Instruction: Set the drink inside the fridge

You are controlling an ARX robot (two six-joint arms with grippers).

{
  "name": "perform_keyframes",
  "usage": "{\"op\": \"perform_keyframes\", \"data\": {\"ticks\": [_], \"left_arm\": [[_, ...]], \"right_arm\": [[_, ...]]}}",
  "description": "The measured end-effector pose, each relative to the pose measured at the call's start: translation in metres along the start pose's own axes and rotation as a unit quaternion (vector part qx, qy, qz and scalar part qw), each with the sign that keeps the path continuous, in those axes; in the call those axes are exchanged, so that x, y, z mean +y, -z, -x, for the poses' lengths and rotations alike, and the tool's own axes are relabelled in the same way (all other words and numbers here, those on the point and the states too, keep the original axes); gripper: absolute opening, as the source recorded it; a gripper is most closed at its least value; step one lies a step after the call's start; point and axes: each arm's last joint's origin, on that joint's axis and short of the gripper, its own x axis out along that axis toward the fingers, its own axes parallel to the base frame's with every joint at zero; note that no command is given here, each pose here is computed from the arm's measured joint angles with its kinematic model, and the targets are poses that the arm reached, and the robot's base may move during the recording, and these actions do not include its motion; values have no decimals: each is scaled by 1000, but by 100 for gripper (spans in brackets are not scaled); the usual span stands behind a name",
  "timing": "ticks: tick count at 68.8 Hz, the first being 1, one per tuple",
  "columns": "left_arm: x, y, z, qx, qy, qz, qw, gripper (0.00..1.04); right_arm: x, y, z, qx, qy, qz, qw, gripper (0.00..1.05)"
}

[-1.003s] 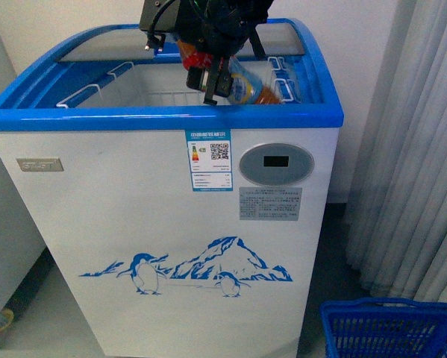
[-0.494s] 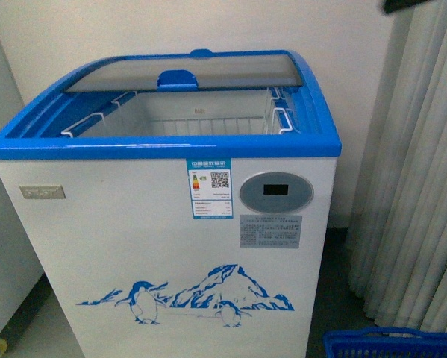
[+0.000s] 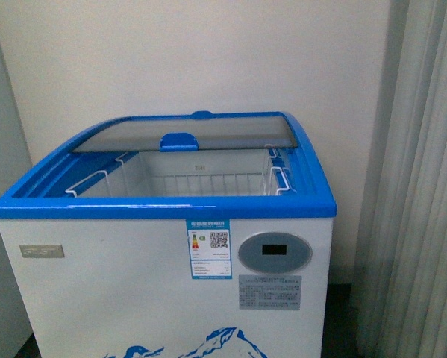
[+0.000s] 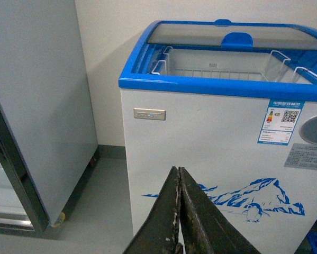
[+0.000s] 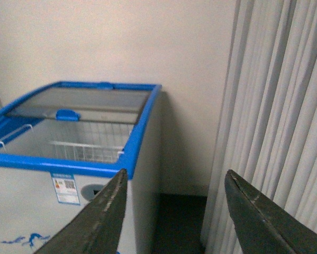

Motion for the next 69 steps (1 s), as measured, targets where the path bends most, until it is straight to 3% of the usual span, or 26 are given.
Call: {"op": "perform_keyframes", "data": {"ticks": [7, 18, 37, 69], "left_arm": [[0, 0, 0, 0, 0, 0, 1000, 3], [0, 0, 0, 0, 0, 0, 1000, 3], [0, 0, 0, 0, 0, 0, 1000, 3], [0, 0, 0, 0, 0, 0, 1000, 3]], "right_arm": [[1, 38, -6, 33, -2, 0, 999, 31], [1, 67, -5, 33, -1, 0, 999, 3], [1, 102, -2, 31, -1, -2, 1000, 3], [2, 130, 0, 29, -2, -2, 1000, 3]]}}
